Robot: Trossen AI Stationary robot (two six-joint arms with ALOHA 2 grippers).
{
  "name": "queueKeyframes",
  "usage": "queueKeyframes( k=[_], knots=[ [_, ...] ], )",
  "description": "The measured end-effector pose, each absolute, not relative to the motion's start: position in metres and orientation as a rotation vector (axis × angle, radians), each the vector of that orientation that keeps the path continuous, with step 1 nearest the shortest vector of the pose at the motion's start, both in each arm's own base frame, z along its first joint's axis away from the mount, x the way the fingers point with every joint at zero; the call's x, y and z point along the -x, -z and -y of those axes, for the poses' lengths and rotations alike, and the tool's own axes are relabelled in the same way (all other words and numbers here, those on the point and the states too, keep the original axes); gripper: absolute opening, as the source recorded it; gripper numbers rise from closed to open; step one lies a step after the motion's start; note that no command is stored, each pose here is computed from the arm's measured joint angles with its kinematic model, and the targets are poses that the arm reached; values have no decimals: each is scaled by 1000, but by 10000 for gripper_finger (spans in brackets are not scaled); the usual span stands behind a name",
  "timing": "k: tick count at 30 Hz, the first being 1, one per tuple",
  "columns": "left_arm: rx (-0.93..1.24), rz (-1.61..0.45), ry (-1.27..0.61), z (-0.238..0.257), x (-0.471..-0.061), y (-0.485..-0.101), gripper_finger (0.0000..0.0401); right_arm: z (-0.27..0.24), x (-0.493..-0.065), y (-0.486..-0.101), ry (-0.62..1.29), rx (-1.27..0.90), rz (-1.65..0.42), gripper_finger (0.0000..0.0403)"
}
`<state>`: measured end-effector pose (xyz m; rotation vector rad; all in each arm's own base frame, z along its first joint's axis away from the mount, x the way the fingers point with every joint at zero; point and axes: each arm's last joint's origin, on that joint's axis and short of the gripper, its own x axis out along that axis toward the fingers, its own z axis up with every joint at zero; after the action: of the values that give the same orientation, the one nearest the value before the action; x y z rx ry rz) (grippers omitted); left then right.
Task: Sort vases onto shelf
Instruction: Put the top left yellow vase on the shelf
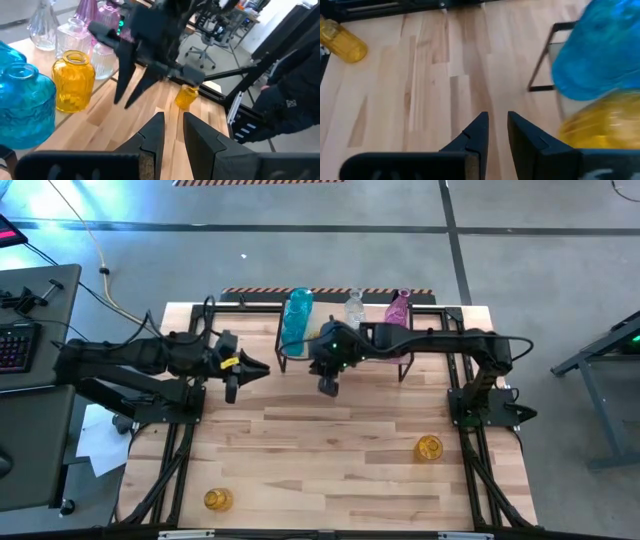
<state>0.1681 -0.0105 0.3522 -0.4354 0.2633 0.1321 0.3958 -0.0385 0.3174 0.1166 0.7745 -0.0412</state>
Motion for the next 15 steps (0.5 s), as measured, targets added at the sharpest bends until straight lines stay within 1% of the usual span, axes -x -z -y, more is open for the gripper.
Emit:
queueKeyframes(
  k=[7, 15],
  knots=[
    [466, -261, -157, 15, -169, -351, 62, 56, -389, -327, 38, -106, -812, 57],
    [465, -249, -199, 18, -169, -351, 62, 57, -389, -327, -8, -109, -805, 57]
  ],
)
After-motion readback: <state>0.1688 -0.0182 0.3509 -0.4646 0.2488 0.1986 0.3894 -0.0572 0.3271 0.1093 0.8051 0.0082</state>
